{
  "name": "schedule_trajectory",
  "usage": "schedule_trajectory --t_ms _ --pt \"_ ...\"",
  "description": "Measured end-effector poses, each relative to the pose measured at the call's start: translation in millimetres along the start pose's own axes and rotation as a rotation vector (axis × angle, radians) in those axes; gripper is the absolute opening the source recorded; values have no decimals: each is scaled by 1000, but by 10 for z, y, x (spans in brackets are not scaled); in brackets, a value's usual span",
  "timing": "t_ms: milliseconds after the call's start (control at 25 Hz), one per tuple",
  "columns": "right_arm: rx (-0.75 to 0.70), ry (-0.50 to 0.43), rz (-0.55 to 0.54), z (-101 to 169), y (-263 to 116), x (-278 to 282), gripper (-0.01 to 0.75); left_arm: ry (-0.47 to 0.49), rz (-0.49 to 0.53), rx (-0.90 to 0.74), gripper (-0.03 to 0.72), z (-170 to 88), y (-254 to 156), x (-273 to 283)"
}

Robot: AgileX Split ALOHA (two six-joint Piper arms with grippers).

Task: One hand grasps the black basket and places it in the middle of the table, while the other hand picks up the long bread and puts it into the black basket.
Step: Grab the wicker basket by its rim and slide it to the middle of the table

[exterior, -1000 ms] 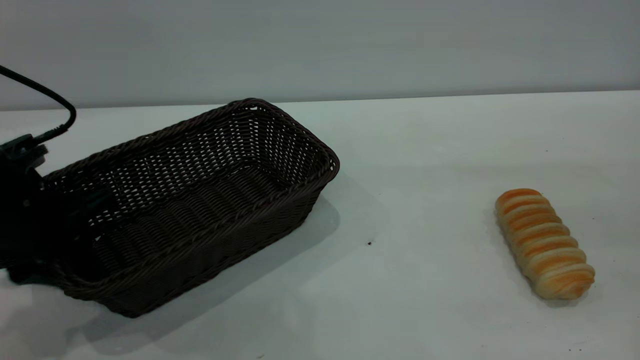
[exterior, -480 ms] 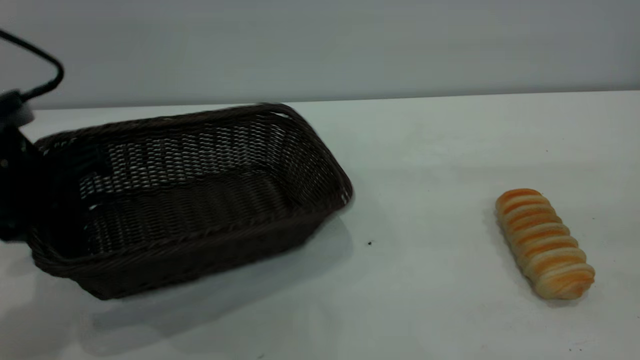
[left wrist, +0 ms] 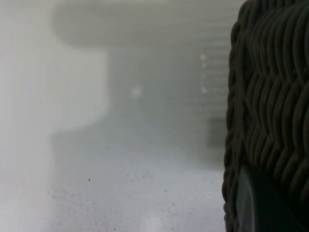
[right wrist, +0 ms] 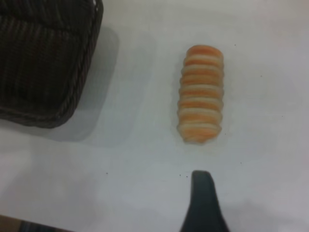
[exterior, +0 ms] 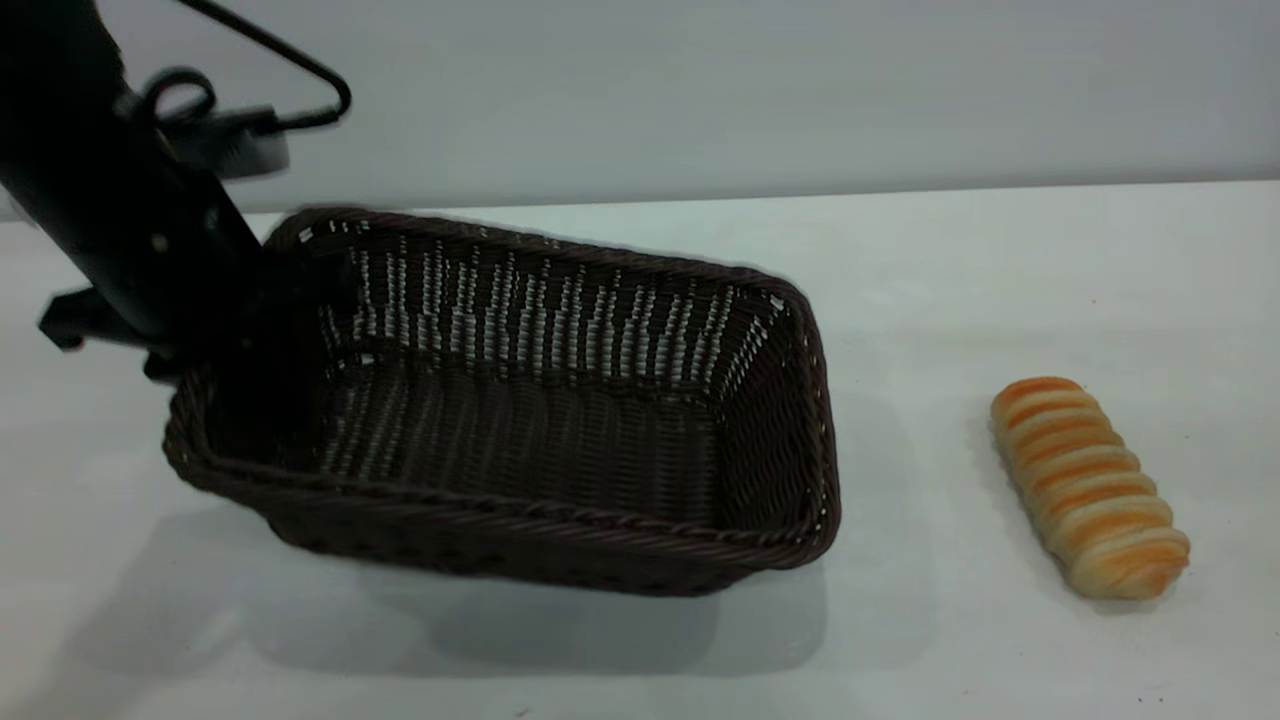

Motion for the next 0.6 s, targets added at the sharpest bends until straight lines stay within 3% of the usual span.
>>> schedule_trajectory --t_ms 400,480,600 --pt "1 -1 -1 -2 2 0 545 -21 66 87 155 -19 -112 -250" --pt "5 2 -10 4 18 -1 545 -21 65 84 225 -21 -108 -249" --pt "5 23 -21 33 51 -27 545 -22 65 82 418 -22 -107 -249"
Point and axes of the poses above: a point on each arm's last joint axis where the gripper is mounted, x pointing back along that axis away from the gripper, z along the wrist's bending axis when the last joint is at zero, y = z × x, the point moved 8 cm from there along -x, pointing out along that axis toward the gripper, and after that the axes turned 3 degrees about x, right-handed, at the moved point
